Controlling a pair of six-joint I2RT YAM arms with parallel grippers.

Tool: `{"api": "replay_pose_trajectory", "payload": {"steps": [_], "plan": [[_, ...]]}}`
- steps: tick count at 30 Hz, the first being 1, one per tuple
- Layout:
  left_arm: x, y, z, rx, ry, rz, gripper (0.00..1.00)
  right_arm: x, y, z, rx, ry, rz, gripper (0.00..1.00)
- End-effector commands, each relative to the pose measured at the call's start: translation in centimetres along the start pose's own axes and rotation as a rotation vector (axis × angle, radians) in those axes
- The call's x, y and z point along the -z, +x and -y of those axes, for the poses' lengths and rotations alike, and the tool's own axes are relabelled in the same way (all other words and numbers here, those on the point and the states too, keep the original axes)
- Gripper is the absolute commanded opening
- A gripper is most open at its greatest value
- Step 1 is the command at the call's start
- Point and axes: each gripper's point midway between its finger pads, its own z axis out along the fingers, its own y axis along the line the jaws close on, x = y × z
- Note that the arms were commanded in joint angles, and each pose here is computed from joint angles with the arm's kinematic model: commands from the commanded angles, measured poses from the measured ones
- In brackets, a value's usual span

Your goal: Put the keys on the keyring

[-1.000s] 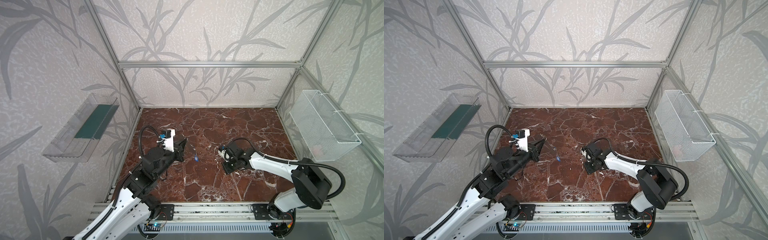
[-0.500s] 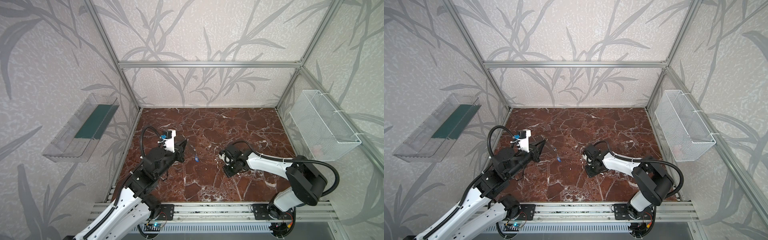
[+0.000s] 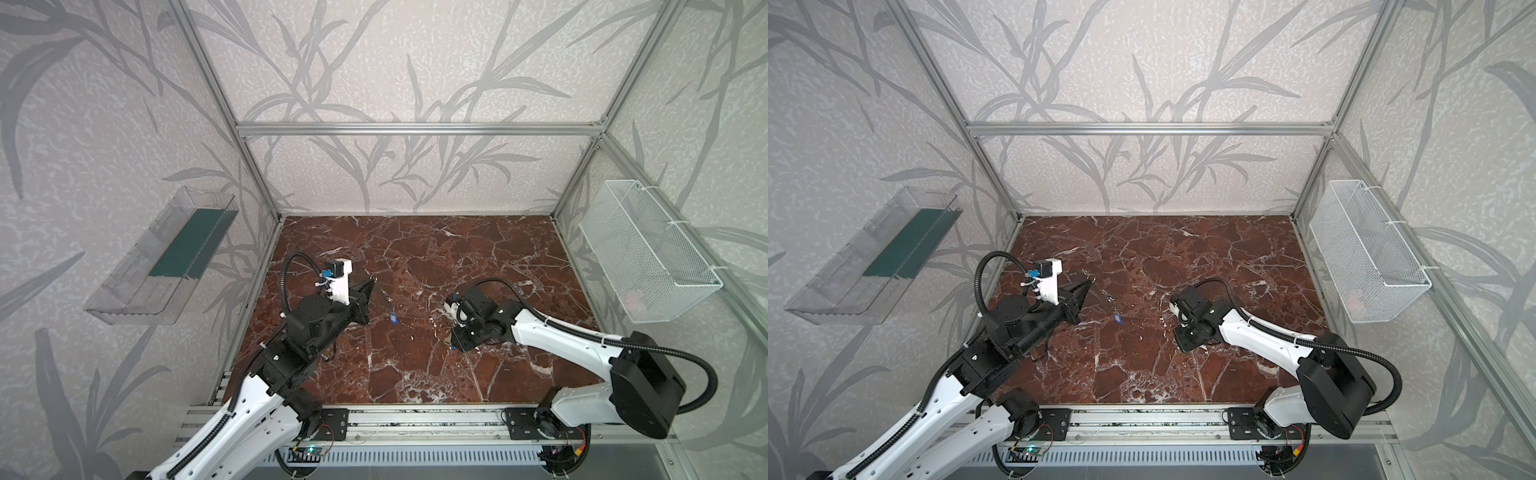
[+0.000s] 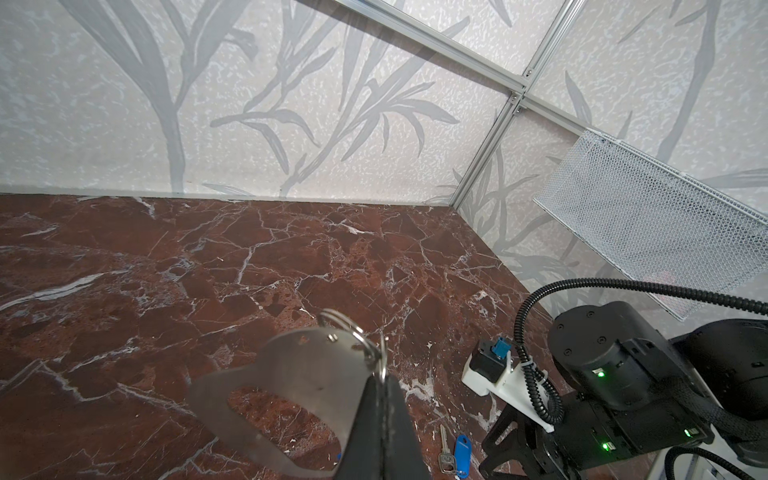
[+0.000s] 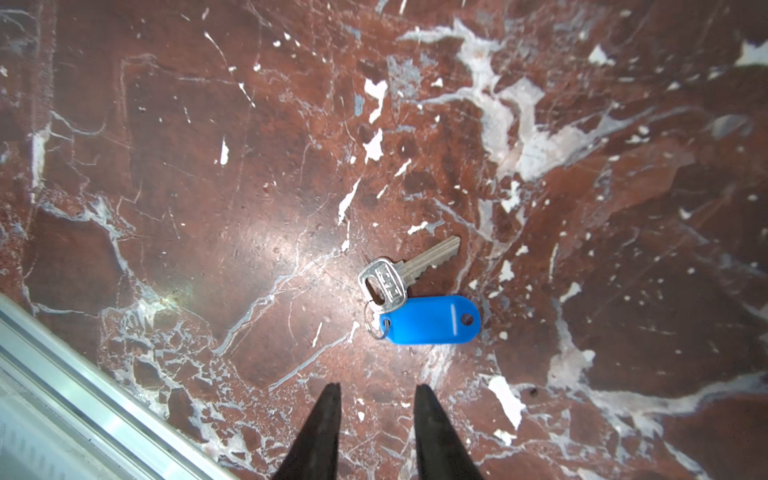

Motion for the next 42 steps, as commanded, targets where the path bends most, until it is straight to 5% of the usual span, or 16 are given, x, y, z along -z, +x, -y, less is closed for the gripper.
{"api": "replay_pose_trajectory", "payload": {"steps": [1, 19, 28, 36, 42], "plan": [[0.0, -0.9, 0.5, 0.004, 0.022, 0.042, 0.0, -0.3, 0.3, -0.3, 0.043, -0.022, 0.01, 0.33], [0.1, -0.9, 0.5, 0.003, 0.022, 0.041, 0.0, -3.8, 0.4, 0.2, 0.101, -0.014, -0.021, 0.29], [0.1, -1.1, 0.6, 0.001, 0.024, 0.044, 0.0, -4.1, -0.1, 0.4, 0.107, 0.004, -0.017, 0.2], [0.1, -1.1, 0.5, 0.0, 0.023, 0.044, 0.0, -3.5, -0.5, 0.3, 0.111, 0.001, 0.012, 0.01], [0.1, -1.1, 0.7, 0.003, 0.031, 0.049, 0.0, -2.7, -1.6, 0.1, 0.11, 0.014, 0.024, 0.0]]}}
